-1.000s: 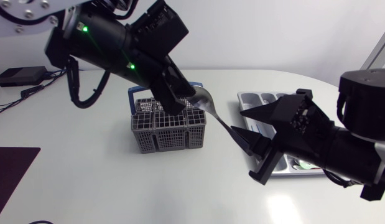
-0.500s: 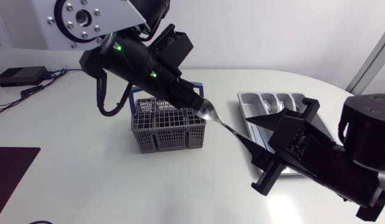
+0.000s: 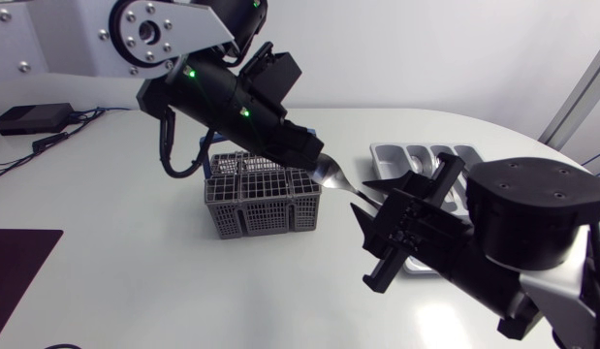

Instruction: Unload the cutlery basket into the drawer organizer.

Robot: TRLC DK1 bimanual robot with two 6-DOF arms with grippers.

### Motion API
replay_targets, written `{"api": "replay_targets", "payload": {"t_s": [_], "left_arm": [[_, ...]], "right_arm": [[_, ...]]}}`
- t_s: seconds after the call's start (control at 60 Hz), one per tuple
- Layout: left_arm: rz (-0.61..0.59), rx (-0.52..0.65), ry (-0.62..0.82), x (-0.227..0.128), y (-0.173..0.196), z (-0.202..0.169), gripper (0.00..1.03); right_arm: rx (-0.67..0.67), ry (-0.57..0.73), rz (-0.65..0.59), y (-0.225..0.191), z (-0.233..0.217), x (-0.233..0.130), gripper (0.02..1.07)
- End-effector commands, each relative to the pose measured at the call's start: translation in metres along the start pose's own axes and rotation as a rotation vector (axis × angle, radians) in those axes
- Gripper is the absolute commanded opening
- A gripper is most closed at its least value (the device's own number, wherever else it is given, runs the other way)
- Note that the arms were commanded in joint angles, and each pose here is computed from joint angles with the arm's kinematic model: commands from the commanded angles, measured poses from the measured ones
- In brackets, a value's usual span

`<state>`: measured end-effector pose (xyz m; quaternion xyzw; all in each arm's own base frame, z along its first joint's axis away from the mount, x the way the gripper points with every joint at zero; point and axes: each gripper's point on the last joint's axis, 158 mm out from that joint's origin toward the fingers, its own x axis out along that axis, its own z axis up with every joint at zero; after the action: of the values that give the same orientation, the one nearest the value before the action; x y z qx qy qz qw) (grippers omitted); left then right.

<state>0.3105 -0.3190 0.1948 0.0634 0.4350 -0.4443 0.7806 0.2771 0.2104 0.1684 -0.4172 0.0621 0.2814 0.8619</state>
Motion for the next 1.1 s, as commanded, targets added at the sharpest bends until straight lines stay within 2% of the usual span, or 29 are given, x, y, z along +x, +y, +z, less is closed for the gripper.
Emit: {"api": "replay_targets", "payload": {"t_s": [0.0, 0.15, 0.433, 0.6, 0.983, 1.05, 1.083], "left_arm": [[-0.013, -0.027, -0.034, -0.007, 0.0, 0.015, 0.03], [-0.015, -0.031, -0.035, -0.008, 0.003, 0.015, 0.03], [-0.032, -0.04, -0.027, -0.01, 0.0, 0.012, 0.03], [-0.03, -0.042, -0.025, -0.01, 0.001, 0.011, 0.03], [-0.023, -0.048, -0.031, -0.012, 0.006, 0.012, 0.03], [-0.021, -0.046, -0.044, -0.015, 0.007, 0.017, 0.07], [-0.02, -0.042, -0.054, -0.017, 0.006, 0.021, 0.12]], "right_arm": [[-0.042, 0.025, 0.009, 0.011, -0.011, 0.005, 0.42], [-0.05, 0.037, -0.005, 0.01, -0.012, 0.011, 0.29], [-0.055, 0.054, -0.034, -0.001, -0.012, 0.021, 0.29], [-0.058, 0.056, -0.047, -0.006, -0.009, 0.022, 0.13], [-0.065, 0.068, -0.038, -0.006, -0.01, 0.023, 0.09], [-0.065, 0.07, -0.034, -0.004, -0.011, 0.023, 0.09], [-0.065, 0.072, -0.034, -0.004, -0.012, 0.023, 0.09]]}}
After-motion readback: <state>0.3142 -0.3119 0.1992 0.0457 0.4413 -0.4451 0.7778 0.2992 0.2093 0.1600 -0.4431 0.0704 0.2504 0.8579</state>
